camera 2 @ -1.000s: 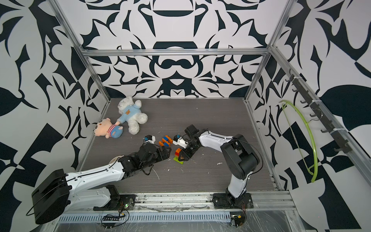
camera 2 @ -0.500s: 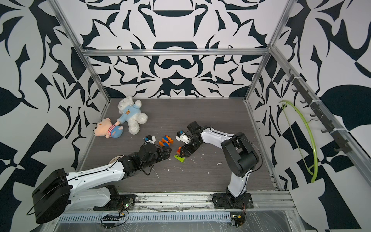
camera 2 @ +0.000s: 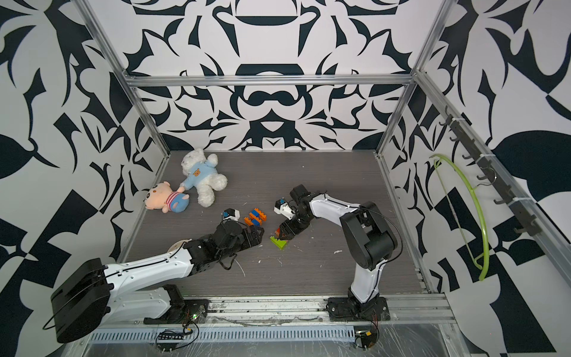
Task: Assemble the number 5 with lego
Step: Adjust the lego brick at the center of the board.
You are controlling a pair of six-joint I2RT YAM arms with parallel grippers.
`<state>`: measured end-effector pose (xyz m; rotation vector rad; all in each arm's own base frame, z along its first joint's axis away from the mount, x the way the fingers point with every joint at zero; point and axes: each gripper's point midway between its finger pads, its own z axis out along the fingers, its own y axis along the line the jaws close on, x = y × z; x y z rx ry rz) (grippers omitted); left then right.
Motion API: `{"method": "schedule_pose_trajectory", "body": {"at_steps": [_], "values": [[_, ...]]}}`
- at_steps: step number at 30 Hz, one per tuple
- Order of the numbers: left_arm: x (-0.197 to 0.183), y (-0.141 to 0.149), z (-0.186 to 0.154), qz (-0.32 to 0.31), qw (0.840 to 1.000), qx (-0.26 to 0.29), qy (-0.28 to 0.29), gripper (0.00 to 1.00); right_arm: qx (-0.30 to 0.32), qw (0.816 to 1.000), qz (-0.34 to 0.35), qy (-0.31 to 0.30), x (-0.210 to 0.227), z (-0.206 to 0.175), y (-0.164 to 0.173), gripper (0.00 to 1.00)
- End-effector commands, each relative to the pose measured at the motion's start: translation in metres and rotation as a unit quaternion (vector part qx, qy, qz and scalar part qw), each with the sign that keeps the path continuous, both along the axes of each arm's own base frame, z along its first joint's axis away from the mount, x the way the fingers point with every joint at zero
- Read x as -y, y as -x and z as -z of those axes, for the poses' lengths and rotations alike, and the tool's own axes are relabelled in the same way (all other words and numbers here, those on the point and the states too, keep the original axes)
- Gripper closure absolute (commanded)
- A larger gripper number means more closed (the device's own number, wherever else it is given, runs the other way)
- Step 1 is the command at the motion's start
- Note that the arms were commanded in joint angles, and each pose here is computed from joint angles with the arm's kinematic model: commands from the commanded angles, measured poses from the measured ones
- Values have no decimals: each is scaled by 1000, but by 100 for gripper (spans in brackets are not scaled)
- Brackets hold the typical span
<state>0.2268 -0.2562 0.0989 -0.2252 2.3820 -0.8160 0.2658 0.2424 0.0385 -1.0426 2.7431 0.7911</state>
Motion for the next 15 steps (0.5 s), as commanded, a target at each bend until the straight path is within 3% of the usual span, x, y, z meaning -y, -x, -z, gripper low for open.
{"method": "schedule_pose_trajectory", "body": {"at_steps": [1, 8, 15], "values": [[0, 2, 1, 5, 1000, -3, -5, 1, 8, 1000, 11, 10, 3, -8, -8, 31], [-4, 1, -3, 3, 1000, 4, -19, 1, 45, 998, 28, 21, 11, -24, -17, 28], [-37, -11, -26, -35, 994, 50, -95, 1, 195, 976, 94, 29, 36, -90, -40, 27]]}}
